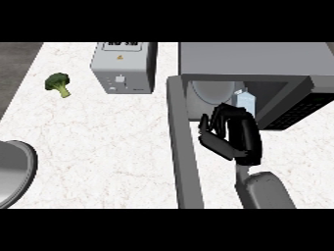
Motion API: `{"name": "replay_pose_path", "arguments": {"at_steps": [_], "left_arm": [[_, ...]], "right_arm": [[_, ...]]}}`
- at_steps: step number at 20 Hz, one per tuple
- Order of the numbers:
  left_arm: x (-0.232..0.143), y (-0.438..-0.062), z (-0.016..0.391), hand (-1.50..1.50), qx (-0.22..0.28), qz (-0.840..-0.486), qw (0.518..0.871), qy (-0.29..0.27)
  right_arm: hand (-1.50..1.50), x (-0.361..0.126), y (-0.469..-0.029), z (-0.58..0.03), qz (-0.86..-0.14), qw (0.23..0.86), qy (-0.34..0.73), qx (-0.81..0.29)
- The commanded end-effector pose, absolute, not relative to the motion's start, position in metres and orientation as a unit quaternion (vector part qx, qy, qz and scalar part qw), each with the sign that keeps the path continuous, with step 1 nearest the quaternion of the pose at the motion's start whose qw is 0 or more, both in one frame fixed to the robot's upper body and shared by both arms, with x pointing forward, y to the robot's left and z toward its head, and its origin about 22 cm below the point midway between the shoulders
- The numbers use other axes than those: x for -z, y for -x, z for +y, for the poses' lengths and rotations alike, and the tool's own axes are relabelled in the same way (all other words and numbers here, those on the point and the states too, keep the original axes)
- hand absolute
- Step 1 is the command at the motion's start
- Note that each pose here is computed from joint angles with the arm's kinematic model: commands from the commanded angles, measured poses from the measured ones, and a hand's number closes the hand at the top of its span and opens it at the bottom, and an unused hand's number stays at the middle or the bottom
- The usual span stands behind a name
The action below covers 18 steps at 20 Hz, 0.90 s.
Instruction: Pick up the milk, place it into the microwave and close the microwave
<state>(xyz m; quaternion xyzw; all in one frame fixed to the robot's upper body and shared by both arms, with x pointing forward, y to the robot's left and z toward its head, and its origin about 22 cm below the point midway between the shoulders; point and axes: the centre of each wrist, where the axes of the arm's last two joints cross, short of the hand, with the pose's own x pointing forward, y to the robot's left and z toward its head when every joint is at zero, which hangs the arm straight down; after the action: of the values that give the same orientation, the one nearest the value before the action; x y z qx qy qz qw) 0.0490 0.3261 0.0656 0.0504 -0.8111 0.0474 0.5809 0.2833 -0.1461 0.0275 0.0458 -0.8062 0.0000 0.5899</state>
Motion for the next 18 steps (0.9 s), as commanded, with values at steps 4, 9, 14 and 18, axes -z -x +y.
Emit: {"name": "replay_pose_path", "arguments": {"at_steps": [4,9,14,18], "left_arm": [[-0.048,-0.049,0.334,-1.5,-0.049,-0.807,0.587,-0.039],[-0.052,-0.058,0.345,-1.5,-0.053,-0.807,0.587,-0.044],[-0.059,-0.054,0.352,-1.5,-0.038,-0.807,0.587,-0.048],[-0.067,-0.07,0.335,-1.5,-0.033,-0.808,0.587,-0.037]], "right_arm": [[1.5,-0.008,-0.333,-0.151,-0.773,0.633,0.029,0.012],[1.5,0.012,-0.354,-0.165,-0.774,0.632,0.036,0.017],[1.5,0.025,-0.381,-0.164,-0.776,0.63,0.036,0.01],[1.5,0.019,-0.397,-0.173,-0.796,0.602,0.058,-0.006]]}}
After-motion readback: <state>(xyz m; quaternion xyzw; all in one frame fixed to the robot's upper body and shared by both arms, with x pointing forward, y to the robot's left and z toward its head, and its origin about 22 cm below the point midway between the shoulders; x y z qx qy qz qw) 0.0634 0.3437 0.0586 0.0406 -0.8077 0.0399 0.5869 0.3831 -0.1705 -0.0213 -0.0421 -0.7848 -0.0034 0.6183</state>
